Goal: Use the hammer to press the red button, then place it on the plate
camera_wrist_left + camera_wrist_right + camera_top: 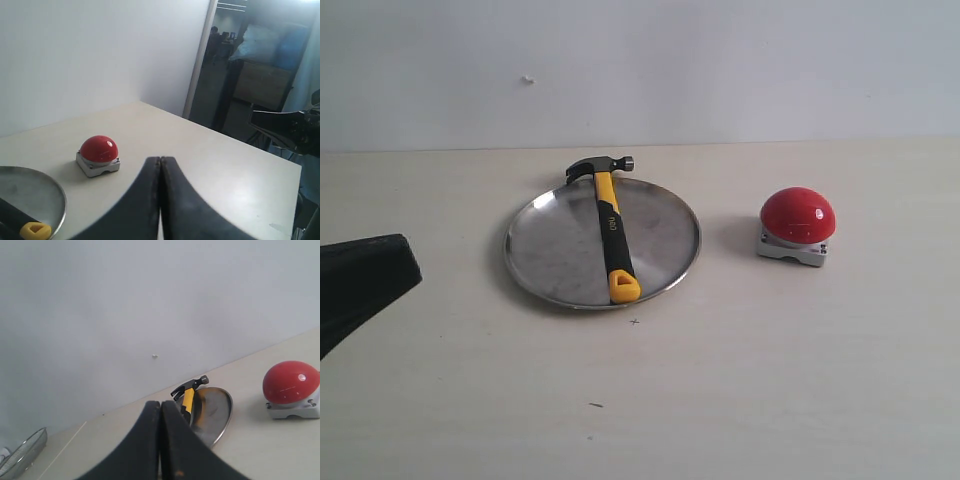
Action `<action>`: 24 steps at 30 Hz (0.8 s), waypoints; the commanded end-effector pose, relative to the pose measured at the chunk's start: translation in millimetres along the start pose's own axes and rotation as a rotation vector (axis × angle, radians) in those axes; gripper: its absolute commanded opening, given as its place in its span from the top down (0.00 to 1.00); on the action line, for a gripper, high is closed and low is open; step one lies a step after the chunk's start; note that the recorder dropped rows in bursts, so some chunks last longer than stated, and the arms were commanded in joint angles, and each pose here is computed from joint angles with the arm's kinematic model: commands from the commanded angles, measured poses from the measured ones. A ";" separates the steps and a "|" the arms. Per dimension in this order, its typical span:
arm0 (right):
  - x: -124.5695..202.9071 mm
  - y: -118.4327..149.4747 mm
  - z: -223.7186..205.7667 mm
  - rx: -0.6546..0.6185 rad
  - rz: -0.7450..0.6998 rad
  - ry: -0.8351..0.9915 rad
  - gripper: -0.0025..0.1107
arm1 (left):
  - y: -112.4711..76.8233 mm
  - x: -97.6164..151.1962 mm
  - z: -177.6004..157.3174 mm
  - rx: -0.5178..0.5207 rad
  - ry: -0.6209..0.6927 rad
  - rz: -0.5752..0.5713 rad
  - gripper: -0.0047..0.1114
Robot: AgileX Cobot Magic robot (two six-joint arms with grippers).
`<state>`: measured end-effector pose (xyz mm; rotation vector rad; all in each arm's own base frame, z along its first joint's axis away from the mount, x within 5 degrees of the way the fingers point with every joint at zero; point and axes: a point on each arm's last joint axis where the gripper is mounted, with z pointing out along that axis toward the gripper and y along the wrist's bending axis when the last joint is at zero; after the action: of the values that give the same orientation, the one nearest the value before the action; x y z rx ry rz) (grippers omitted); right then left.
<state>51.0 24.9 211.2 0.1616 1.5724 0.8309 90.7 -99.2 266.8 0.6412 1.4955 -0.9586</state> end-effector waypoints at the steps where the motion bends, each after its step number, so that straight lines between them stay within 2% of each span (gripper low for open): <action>1: 0.4 -1.2 -0.4 0.006 -0.009 -0.010 0.98 | -1.8 0.6 -0.9 0.011 -0.001 0.048 0.95; 11: 0.4 -1.2 -0.4 0.006 -0.009 -0.010 0.98 | -0.4 0.4 -1.1 -0.005 -0.002 0.050 0.95; 14: 0.4 -1.2 -0.4 0.006 -0.009 -0.010 0.98 | 0.9 -1.1 -0.9 -0.018 -0.019 0.010 0.95; 20: 0.4 -1.2 -0.4 0.006 -0.009 -0.010 0.98 | 2.5 -10.2 -19.6 -0.136 -0.114 -0.105 0.95; 24: 0.4 -1.2 -0.4 0.006 -0.009 -0.010 0.98 | 2.8 -5.5 -41.4 -0.239 -0.204 -0.145 0.95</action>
<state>51.0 24.9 211.2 0.1616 1.5724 0.8309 79.0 -73.6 275.3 0.3796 1.4651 -0.9226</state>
